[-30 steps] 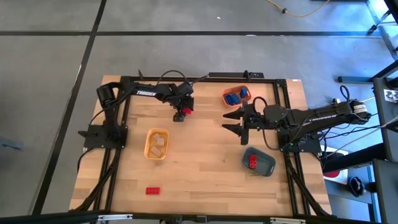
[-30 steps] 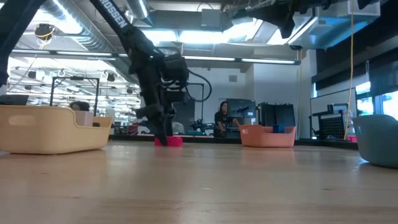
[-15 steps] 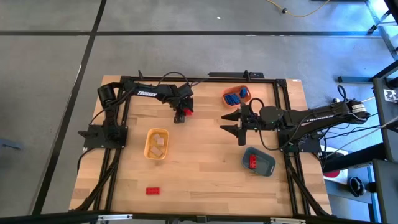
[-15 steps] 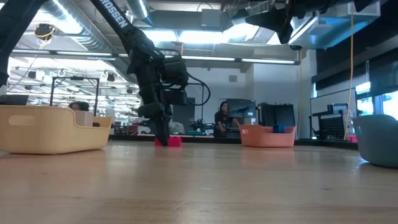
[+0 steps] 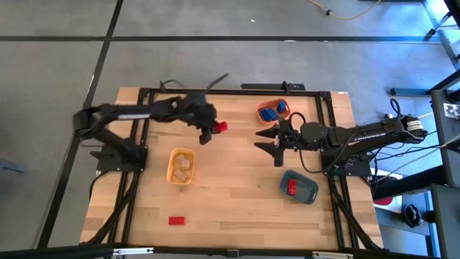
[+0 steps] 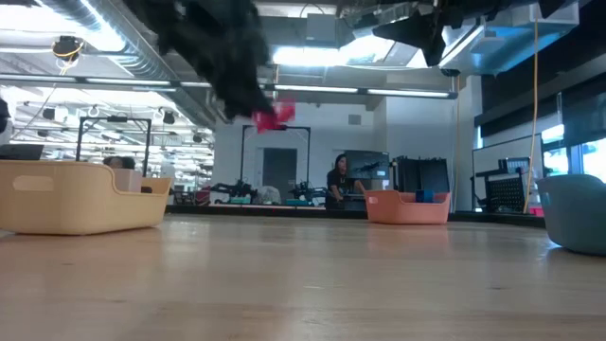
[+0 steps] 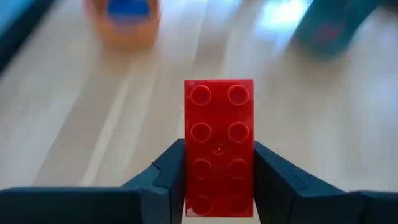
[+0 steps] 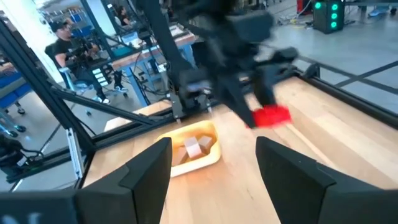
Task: Sort & place blocks by color
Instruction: Put the top red game piece into the blue bin
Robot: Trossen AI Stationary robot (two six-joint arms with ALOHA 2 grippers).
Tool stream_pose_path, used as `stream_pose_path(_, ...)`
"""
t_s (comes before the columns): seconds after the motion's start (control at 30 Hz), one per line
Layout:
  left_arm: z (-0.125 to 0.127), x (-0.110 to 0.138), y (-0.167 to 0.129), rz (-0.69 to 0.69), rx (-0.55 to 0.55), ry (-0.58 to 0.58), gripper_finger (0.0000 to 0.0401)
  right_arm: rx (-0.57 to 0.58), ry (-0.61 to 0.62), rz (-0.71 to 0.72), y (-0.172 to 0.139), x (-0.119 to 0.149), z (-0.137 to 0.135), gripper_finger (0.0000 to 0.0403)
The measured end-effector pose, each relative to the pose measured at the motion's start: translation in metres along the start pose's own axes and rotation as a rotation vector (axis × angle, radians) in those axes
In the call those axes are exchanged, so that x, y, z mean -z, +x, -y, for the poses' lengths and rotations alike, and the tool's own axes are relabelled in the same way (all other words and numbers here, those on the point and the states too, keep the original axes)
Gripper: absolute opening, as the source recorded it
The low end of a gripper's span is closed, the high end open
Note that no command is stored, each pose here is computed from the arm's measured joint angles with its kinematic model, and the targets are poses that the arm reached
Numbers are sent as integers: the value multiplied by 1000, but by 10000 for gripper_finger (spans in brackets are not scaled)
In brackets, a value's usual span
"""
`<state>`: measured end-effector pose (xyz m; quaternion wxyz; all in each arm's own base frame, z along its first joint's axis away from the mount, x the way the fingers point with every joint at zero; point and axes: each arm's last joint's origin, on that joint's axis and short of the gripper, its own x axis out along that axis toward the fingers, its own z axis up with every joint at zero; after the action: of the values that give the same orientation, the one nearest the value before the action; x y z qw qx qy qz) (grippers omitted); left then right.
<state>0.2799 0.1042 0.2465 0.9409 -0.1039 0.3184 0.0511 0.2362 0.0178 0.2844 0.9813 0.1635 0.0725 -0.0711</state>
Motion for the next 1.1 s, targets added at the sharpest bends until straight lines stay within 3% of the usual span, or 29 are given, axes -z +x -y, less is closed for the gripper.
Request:
stream_pose_path(0.2,52,17,-40,446,76,-135,126,-11,8,32,0,-3,-1,236)
stream_pose_path(0.33,80,35,-52,604,127,-194,126,-14,8,41,0,-4,-1,236)
stream_pose_path(0.53,100,43,-55,634,90,-201,126,-15,10,44,0,-4,-1,236)
stream_pose_path(1.1,103,40,-56,670,118,-200,126,-32,69,39,5,-2,-2,236)
